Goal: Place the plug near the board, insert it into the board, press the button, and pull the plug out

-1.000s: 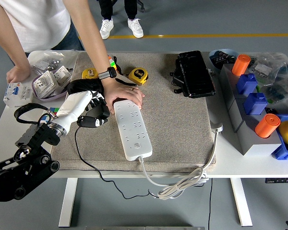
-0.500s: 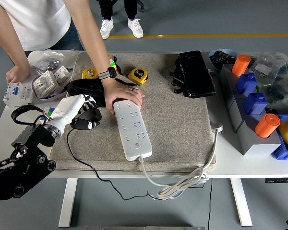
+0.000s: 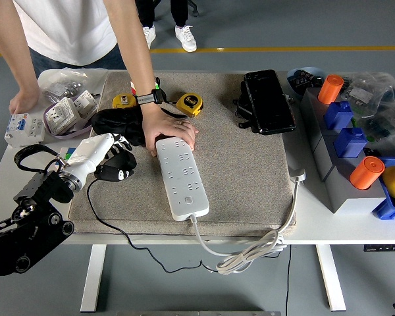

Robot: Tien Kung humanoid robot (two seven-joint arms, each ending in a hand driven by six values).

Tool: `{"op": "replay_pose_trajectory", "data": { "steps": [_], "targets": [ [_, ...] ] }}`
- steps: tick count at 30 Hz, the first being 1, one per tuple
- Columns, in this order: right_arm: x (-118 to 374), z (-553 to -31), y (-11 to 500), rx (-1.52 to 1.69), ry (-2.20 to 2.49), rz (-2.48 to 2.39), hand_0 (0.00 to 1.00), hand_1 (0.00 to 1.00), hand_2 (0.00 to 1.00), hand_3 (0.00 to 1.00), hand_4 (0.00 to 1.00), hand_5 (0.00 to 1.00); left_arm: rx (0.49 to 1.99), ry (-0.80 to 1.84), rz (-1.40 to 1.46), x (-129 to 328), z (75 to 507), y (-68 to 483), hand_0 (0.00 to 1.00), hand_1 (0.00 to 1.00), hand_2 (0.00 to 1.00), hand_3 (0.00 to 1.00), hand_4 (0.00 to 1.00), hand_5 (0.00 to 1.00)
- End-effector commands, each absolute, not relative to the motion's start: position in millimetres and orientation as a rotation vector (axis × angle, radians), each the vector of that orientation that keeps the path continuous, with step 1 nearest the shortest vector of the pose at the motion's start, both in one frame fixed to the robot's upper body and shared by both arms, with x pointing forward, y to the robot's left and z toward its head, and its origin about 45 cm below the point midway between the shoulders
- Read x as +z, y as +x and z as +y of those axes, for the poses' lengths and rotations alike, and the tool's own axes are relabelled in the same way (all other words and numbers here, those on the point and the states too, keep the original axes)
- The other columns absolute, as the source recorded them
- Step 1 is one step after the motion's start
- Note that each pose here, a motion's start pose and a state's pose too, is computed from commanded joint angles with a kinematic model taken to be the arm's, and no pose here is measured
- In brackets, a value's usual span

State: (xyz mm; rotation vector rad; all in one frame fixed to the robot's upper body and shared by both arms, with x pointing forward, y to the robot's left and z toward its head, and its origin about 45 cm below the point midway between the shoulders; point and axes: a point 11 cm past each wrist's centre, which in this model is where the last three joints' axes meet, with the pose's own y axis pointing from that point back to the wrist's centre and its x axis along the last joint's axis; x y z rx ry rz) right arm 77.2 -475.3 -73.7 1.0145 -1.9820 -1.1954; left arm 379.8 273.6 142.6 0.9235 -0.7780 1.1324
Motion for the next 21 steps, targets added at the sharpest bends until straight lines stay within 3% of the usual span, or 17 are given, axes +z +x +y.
{"op": "replay_pose_trajectory", "data": {
  "steps": [1,2,7,8,13,14,19,20,21],
  "targets": [
    [-73.7,-475.3,77.4,-1.195,1.015,-1.982,0.622,0.674,0.677,0.564,0.841,0.490,1.133,0.921,-0.778,143.0,273.7,379.7,0.512,0.636,0.629,0.654,0.998,0.158],
    [-73.6,-475.3,77.5,-1.195,1.015,-1.983,0.622,0.674,0.677,0.563,0.841,0.489,1.132,0.920,-0.777,143.2,273.8,379.6,0.610,0.712,0.751,0.744,0.998,0.279],
    [-73.6,-475.4,77.4,-1.196,1.013,-1.984,0.622,0.674,0.677,0.563,0.841,0.489,1.128,0.920,-0.772,143.5,275.2,377.6,0.610,0.712,0.751,0.744,0.998,0.279],
    [-73.6,-475.3,77.4,-1.197,1.014,-1.985,0.621,0.674,0.677,0.564,0.841,0.488,1.132,0.914,-0.773,144.4,275.3,377.1,0.681,0.767,0.818,0.793,0.998,0.335],
    [-74.1,-474.9,76.3,-1.200,1.011,-1.985,0.621,0.674,0.677,0.564,0.841,0.488,1.187,0.836,-0.773,156.9,275.6,375.3,0.681,0.767,0.818,0.793,0.998,0.335],
    [-74.2,-474.7,76.2,-1.201,1.010,-1.986,0.623,0.674,0.676,0.564,0.840,0.486,1.212,0.802,-0.765,161.2,276.0,374.9,0.693,0.777,0.832,0.788,0.998,0.385],
    [-75.2,-473.2,75.5,-1.204,1.009,-1.985,0.623,0.674,0.676,0.564,0.840,0.486,1.375,0.599,-0.674,179.2,285.5,374.2,0.693,0.777,0.832,0.788,0.998,0.385],
    [-75.4,-472.9,75.6,-1.204,1.010,-1.984,0.622,0.673,0.676,0.563,0.840,0.485,1.410,0.555,-0.645,182.0,288.6,374.6,0.652,0.722,0.752,0.749,0.998,0.419],
    [-75.4,-472.6,75.9,-1.204,1.010,-1.984,0.622,0.673,0.676,0.563,0.840,0.485,1.437,0.523,-0.622,183.8,291.2,375.1,0.652,0.722,0.752,0.749,0.998,0.419]
  ]
}}
